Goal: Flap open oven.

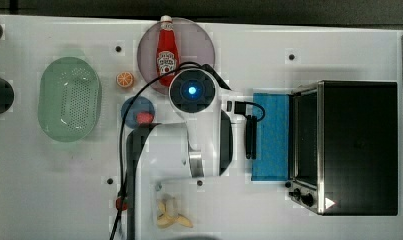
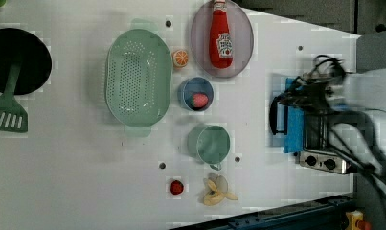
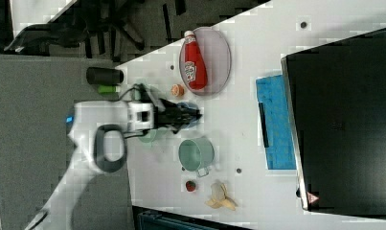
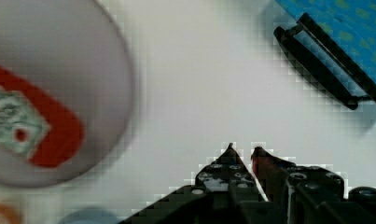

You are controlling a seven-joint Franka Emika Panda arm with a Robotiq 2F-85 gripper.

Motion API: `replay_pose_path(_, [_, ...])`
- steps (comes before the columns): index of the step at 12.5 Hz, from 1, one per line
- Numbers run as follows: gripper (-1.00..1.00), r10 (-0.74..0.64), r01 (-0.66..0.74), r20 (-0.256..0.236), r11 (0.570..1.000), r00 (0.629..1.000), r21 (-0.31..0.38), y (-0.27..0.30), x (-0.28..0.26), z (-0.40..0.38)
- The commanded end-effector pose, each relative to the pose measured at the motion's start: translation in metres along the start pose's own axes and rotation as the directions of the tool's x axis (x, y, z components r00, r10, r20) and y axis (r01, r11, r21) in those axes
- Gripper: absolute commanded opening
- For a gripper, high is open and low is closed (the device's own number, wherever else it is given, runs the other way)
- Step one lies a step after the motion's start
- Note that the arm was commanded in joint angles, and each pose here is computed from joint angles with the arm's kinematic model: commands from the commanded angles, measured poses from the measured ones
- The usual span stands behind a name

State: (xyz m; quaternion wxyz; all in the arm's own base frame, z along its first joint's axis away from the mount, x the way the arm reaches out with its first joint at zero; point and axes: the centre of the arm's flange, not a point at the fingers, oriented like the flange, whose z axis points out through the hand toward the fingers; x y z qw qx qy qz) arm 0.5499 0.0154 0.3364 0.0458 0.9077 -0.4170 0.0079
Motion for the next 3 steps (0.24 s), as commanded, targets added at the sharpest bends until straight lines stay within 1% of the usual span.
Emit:
replay_pose_path(1, [-0.65,0.114,-0.112,-0.027,0.991,0.993,0.071,0.025,0.025,-0.092])
replay_pose_path(2, [-0.65,0.130,-0.129,-0.016,0.989,0.991,0.069,0.038,0.026,-0.117])
replay_pose_path(3, [-0.65,0.143,-0.143,0.007,0.988,0.990,0.054,0.050,0.025,-0.138])
